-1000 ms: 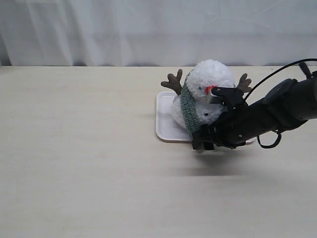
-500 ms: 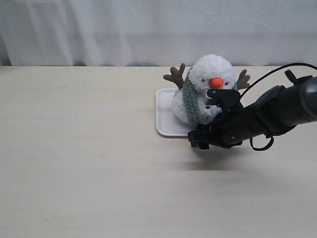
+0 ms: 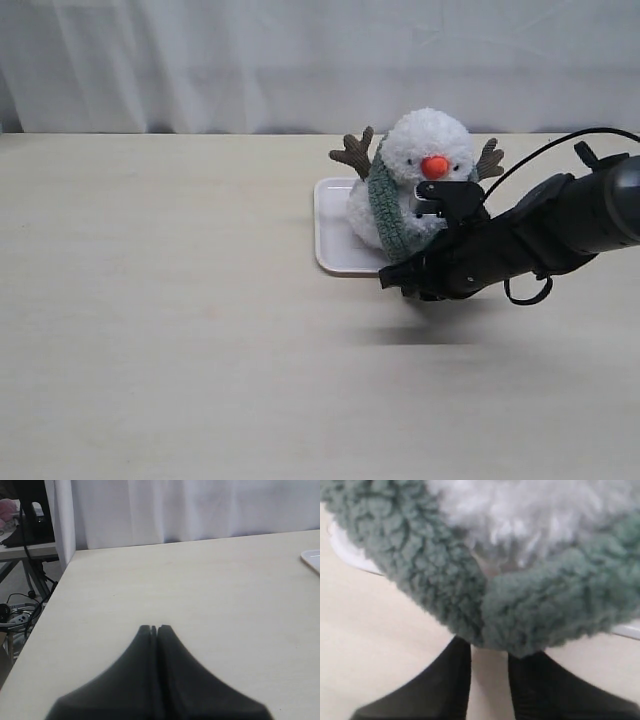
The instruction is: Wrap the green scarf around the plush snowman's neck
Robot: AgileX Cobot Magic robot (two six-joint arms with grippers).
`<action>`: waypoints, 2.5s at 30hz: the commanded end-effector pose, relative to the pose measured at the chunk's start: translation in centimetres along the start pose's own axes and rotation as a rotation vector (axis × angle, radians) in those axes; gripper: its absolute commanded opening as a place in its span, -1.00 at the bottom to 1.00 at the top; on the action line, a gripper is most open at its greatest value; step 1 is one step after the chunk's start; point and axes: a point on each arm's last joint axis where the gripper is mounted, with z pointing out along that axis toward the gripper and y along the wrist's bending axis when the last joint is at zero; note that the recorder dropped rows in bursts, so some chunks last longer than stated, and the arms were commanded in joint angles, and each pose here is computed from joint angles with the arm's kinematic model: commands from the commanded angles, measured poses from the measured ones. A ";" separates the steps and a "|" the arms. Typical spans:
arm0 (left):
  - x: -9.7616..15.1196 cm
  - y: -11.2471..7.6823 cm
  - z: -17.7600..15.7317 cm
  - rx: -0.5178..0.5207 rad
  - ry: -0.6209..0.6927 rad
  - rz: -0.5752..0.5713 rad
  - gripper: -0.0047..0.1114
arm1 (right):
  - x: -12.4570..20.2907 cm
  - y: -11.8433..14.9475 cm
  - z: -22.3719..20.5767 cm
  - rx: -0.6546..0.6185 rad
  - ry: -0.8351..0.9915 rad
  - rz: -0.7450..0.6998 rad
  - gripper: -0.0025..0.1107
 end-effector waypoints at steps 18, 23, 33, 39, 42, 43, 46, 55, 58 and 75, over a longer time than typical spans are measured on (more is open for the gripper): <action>0.0 0.0 0.0 -0.002 -0.012 -0.002 -0.92 | -0.9 -0.1 -6.8 0.170 0.066 -0.181 -0.89; 0.0 0.0 0.0 -0.002 -0.012 -0.002 -0.92 | -1.3 -1.0 -6.4 0.260 0.019 -0.192 -0.89; 0.0 0.0 0.0 -0.002 -0.012 -0.002 -0.92 | -1.0 -1.1 -4.7 0.234 0.016 -0.144 -0.23; 0.0 0.0 0.0 -0.002 -0.012 -0.002 -0.92 | -1.1 -1.0 -4.7 0.223 0.004 -0.131 0.10; 0.0 0.0 0.0 -0.002 -0.012 -0.002 -0.92 | -1.4 -1.0 -4.7 0.219 -0.031 -0.111 0.12; 0.0 0.0 0.0 -0.002 -0.012 -0.002 -0.92 | -1.5 -1.0 -4.6 0.216 -0.045 -0.097 0.12; 0.0 0.0 0.0 -0.002 -0.012 -0.002 -0.92 | -1.6 -0.9 -4.5 0.206 -0.060 -0.061 0.12; 0.0 0.0 0.0 -0.002 -0.012 -0.002 -0.92 | -2.3 0.1 -9.1 0.205 -0.086 -0.081 -0.49; 0.0 0.0 0.0 -0.002 -0.012 -0.002 -0.92 | -2.2 0.5 -11.2 0.206 -0.130 -0.092 -0.65; 0.0 0.0 0.0 -0.002 -0.012 -0.002 -0.92 | 3.1 2.7 -22.9 0.140 -0.532 -0.069 -0.88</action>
